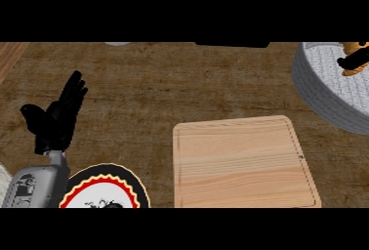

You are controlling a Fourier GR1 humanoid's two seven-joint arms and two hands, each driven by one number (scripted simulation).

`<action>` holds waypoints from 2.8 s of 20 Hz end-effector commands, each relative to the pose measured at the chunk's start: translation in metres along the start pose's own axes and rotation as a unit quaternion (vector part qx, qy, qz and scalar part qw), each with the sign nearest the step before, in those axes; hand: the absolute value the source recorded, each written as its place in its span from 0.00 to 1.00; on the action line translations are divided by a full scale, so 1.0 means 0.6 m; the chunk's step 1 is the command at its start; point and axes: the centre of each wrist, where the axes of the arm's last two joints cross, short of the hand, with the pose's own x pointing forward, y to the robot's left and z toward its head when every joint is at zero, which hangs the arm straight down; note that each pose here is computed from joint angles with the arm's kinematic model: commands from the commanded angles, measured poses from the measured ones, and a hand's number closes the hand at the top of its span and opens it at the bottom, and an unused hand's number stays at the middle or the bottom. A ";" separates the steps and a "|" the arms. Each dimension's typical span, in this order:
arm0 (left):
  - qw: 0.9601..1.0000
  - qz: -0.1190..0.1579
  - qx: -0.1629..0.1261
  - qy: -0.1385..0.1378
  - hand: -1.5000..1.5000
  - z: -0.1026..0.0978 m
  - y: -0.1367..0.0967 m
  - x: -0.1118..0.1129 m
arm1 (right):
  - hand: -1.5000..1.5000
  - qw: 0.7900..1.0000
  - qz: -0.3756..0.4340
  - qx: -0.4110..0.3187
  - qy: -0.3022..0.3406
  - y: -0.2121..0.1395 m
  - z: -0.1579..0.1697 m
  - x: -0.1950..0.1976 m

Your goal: Pick the croissant from the cutting board and place it in the basket

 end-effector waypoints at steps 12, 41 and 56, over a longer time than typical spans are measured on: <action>1.000 -0.001 -0.011 -0.004 0.50 -0.001 0.012 0.013 | 1.00 0.999 0.046 0.024 0.014 0.004 0.004 -0.060; 1.000 -0.001 0.006 0.008 0.50 -0.001 0.025 -0.007 | 0.00 0.991 -0.099 0.042 0.082 0.044 0.018 -0.043; 1.000 0.001 0.021 0.007 0.50 0.010 0.052 -0.019 | 0.00 0.905 -0.376 -0.074 0.187 -0.073 -0.001 -0.161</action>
